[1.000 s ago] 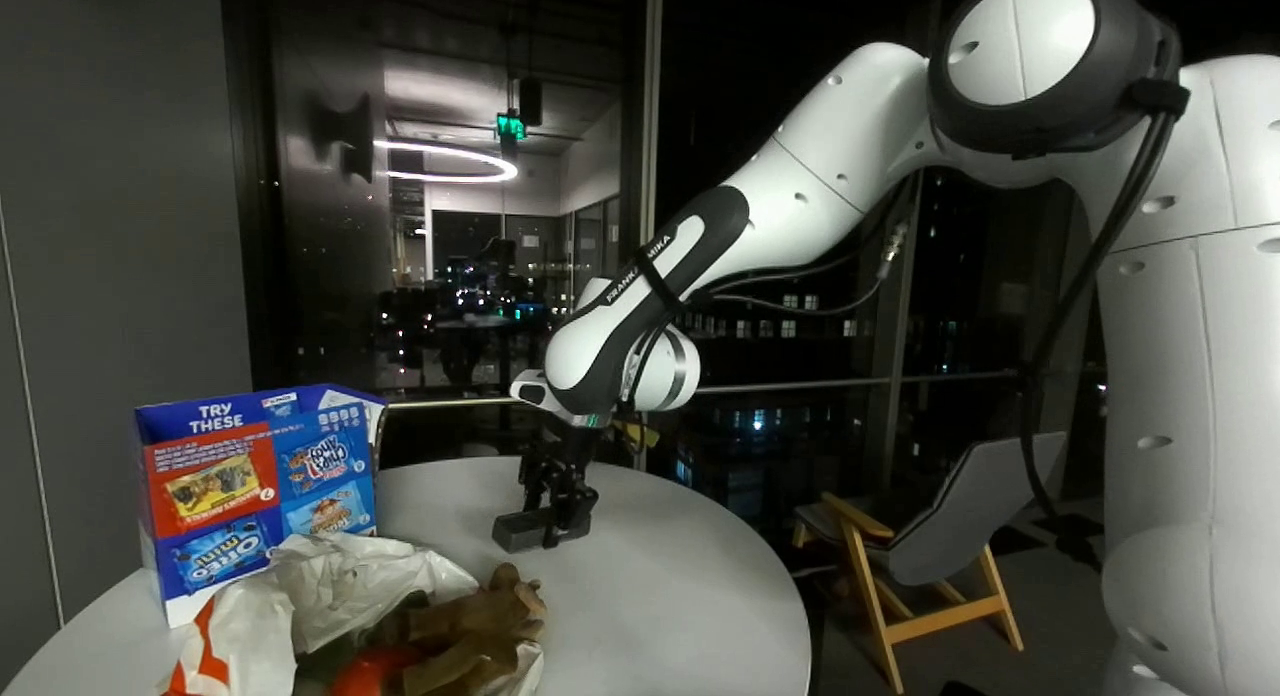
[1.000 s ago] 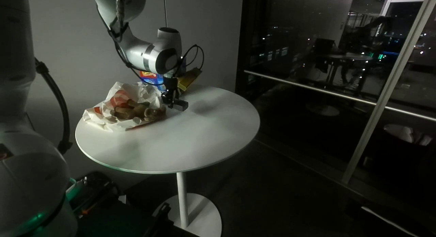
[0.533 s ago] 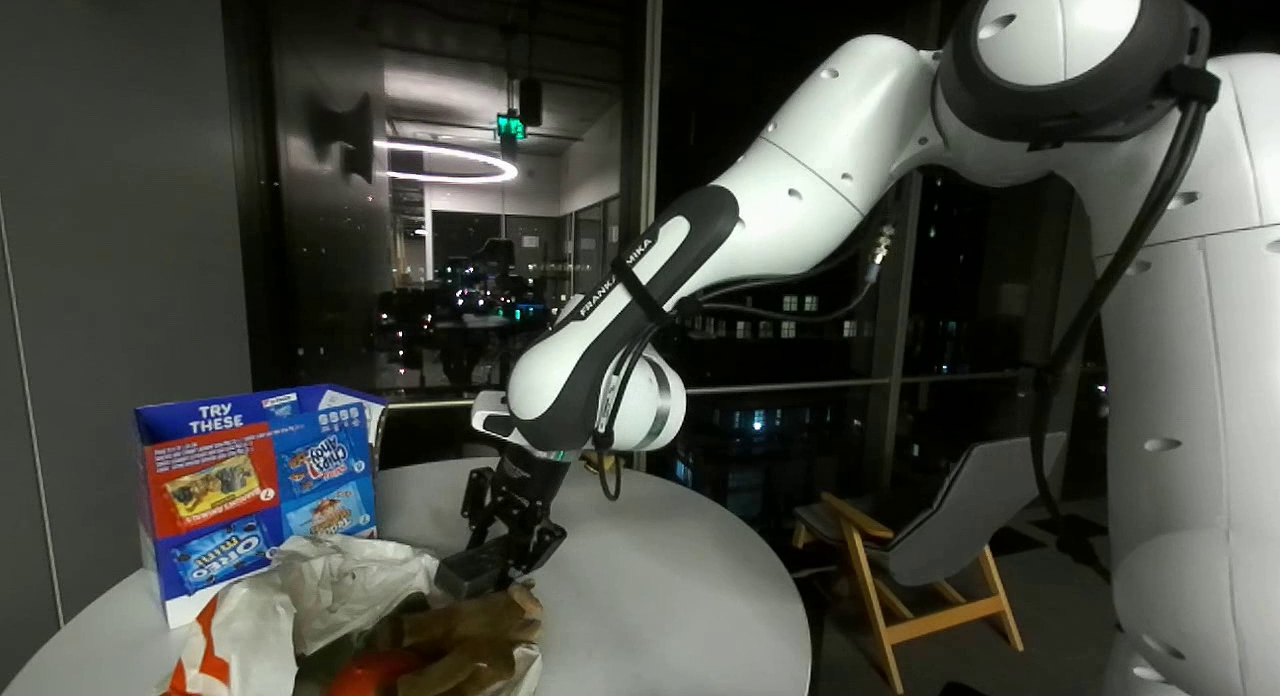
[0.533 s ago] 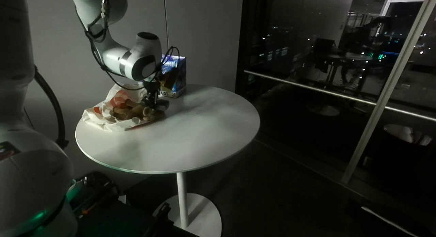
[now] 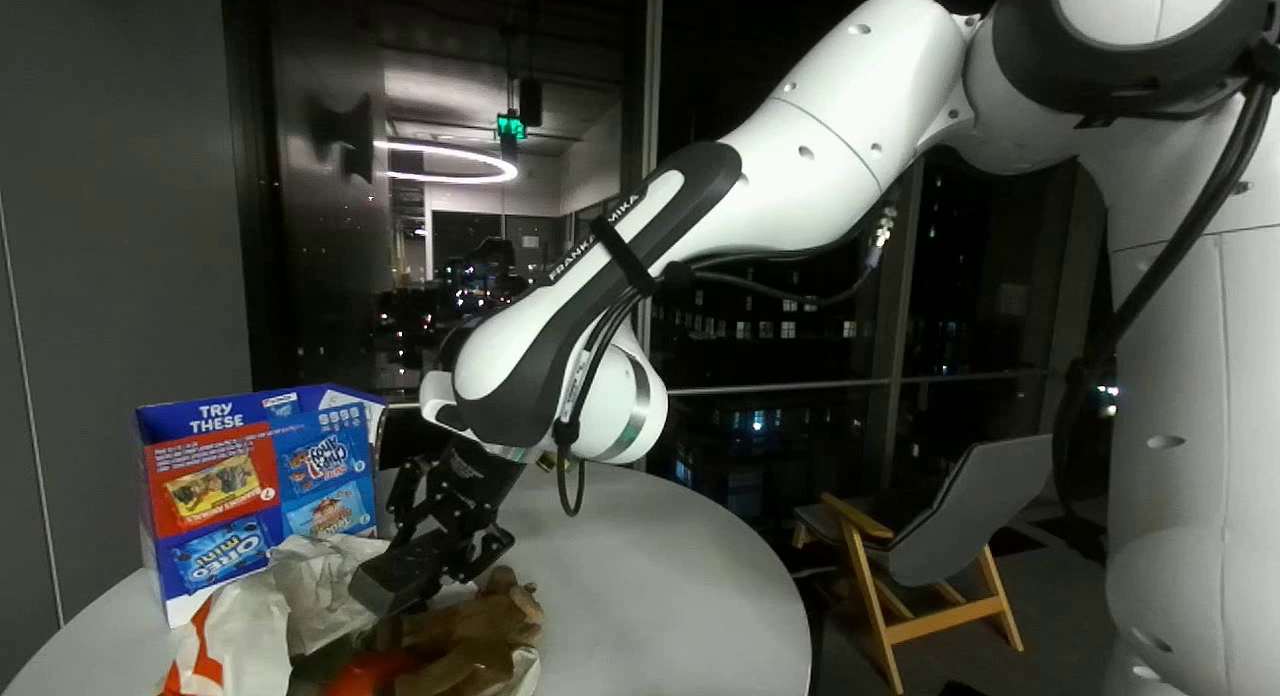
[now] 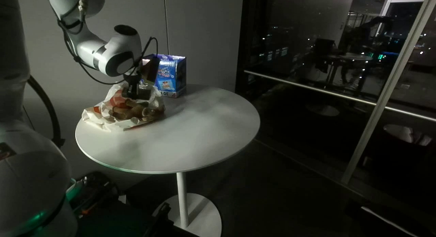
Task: Put the horse and the grey thing into the carrier bag and move it to the right
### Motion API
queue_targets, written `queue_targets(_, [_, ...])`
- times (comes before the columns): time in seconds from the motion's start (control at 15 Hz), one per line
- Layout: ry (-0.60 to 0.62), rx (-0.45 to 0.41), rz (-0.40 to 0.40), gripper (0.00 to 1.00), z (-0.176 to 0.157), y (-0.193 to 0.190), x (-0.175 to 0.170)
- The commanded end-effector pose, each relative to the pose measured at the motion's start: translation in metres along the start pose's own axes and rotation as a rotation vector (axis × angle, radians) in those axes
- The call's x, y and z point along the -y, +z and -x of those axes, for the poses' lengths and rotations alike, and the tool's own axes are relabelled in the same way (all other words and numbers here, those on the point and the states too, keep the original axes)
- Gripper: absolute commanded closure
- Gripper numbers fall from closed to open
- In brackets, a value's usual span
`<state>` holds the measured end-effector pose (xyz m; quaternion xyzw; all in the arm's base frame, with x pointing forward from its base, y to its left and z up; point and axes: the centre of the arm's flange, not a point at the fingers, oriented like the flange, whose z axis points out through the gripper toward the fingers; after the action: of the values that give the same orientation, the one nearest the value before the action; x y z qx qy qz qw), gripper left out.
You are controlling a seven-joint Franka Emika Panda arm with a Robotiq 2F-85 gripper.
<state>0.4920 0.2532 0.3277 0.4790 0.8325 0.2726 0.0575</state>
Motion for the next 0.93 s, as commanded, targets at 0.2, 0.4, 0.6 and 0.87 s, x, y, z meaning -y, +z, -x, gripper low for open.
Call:
queue_targets(0.2, [-0.097, -0.11, 0.029, 0.68, -0.008, 0.0, 0.017])
queue_targets(0.4, [-0.16, -0.14, 0.027, 0.68, 0.002, 0.011, 0.026])
queue_targets(0.6, [-0.171, -0.149, 0.002, 0.17, 0.012, 0.017, 0.033])
queue_targets(0.87, [-0.127, -0.144, -0.04, 0.0, 0.018, 0.025, 0.034])
